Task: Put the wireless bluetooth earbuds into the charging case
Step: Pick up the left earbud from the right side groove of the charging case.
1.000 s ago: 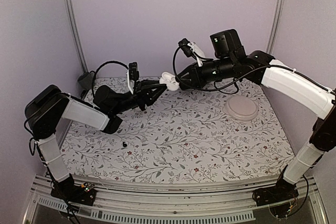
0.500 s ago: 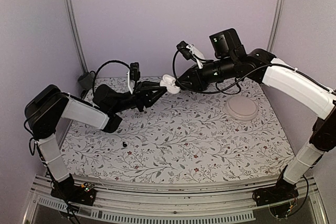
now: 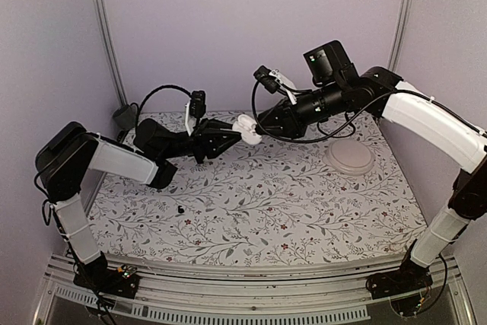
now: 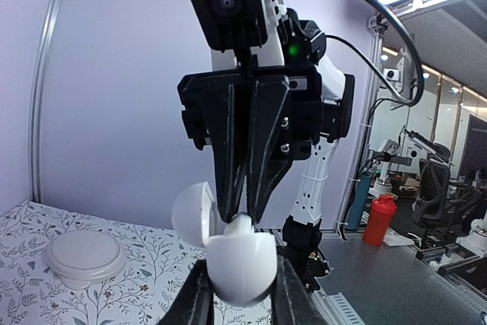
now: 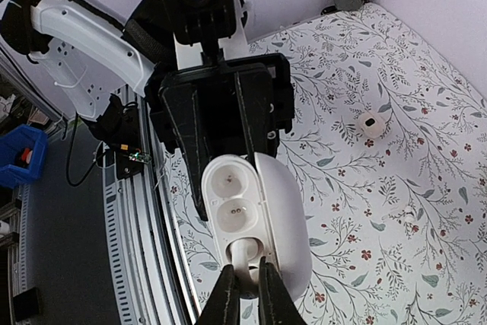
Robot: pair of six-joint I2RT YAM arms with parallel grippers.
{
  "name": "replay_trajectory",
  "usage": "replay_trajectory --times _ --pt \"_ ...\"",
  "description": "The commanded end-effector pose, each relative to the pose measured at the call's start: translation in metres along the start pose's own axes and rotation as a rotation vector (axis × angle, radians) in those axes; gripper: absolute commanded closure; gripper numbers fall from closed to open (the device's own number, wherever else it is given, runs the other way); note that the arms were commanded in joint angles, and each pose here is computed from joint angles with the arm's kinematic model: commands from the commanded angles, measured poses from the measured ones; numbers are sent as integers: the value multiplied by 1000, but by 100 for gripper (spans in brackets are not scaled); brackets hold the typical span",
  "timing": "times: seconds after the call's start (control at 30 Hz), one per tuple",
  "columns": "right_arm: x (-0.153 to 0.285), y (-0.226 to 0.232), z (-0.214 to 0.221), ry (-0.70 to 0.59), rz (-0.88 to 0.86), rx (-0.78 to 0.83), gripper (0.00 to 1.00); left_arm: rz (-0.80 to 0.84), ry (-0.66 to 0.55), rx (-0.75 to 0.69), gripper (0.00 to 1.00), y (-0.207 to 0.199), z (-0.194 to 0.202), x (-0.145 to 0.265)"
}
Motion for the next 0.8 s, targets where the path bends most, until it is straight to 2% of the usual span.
replay_trajectory --times 0.0,0.2,0.43,0.57,0.77 --pt "-4 14 7 58 -102 3 88 114 -150 -267 100 -27 -47 5" --pt "-7 14 9 88 -118 12 89 136 -141 -282 100 -27 -49 3" --pt "-11 12 12 115 -110 21 83 142 -134 -281 100 -26 -48 3" --pt "-12 7 12 114 -72 23 94 147 -127 -283 100 -25 -47 3" --pt "-4 10 0 59 -61 41 97 189 -80 -285 100 -27 -36 4"
Point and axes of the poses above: each gripper's point midway between its finger pads, its own x axis back along the fingers, its own y axis along the line the jaws close on, z = x × y, the point moved 4 cm from there along x, back along the fingers, and after that the axes turned 5 degrees about -x, right-handed, at the moved point
